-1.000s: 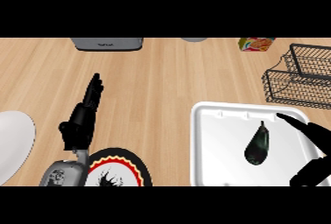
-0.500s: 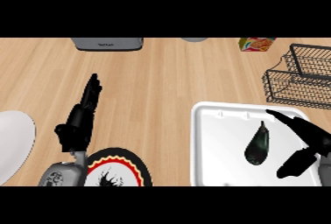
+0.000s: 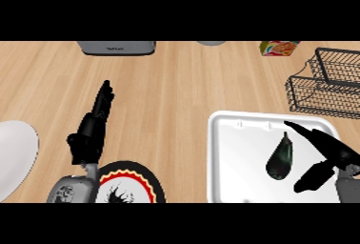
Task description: Pick the eggplant from the tray and place it in the tiered basket
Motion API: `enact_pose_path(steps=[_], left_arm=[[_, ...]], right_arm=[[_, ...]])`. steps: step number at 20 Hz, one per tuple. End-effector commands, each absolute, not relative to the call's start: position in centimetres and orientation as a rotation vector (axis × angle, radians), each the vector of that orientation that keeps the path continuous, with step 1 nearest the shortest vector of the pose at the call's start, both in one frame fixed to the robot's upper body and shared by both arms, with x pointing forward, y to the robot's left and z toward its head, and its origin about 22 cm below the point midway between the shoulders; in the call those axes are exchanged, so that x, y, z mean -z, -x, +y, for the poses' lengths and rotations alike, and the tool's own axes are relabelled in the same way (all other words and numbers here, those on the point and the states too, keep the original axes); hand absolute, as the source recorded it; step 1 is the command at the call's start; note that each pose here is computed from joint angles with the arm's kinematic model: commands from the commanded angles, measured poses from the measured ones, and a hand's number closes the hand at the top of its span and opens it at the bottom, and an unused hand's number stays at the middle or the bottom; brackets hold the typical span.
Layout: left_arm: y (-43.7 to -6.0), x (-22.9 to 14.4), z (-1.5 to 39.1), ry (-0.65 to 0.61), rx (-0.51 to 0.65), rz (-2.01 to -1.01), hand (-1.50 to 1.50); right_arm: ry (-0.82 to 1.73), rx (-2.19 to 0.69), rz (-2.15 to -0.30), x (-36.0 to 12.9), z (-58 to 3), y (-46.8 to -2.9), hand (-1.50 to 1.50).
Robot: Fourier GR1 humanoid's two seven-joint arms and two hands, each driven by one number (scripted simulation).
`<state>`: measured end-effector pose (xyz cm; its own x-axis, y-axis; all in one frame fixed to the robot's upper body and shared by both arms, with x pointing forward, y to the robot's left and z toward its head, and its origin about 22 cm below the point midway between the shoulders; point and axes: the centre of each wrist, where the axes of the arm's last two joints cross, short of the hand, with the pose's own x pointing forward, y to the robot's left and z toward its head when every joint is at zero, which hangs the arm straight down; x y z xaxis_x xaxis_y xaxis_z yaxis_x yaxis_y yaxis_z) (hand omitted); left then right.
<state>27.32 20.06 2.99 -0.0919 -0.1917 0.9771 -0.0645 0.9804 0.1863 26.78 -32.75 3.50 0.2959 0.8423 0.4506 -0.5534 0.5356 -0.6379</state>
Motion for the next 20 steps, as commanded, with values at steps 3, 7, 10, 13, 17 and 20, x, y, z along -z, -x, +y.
enact_pose_path(steps=[3,7,10,13,17,20], left_arm=[[-27.4,-3.9,20.4,-0.192,0.098,-1.668,0.00],[-26.3,-4.5,19.2,-0.180,0.101,-1.676,0.00],[-26.2,-3.8,21.9,-0.207,0.116,-1.663,0.00],[-27.3,-3.0,20.2,-0.208,0.103,-1.669,0.00],[-27.4,-2.4,19.6,-0.196,0.106,-1.649,0.00],[-27.7,-4.3,19.8,-0.195,0.092,-1.666,0.00]], right_arm=[[0.380,-0.945,-0.848,-2.6,-34.1,-27.5,-1.50],[0.367,-0.915,-0.854,-0.6,-33.4,-27.4,-1.50],[0.379,-0.886,-0.875,-0.4,-32.8,-26.6,-1.50],[0.407,-0.836,-0.904,-0.7,-33.0,-24.2,1.50],[0.557,-0.923,-0.989,1.6,-31.3,-25.7,1.50],[0.595,-0.978,-1.001,1.3,-30.4,-25.8,1.50]])
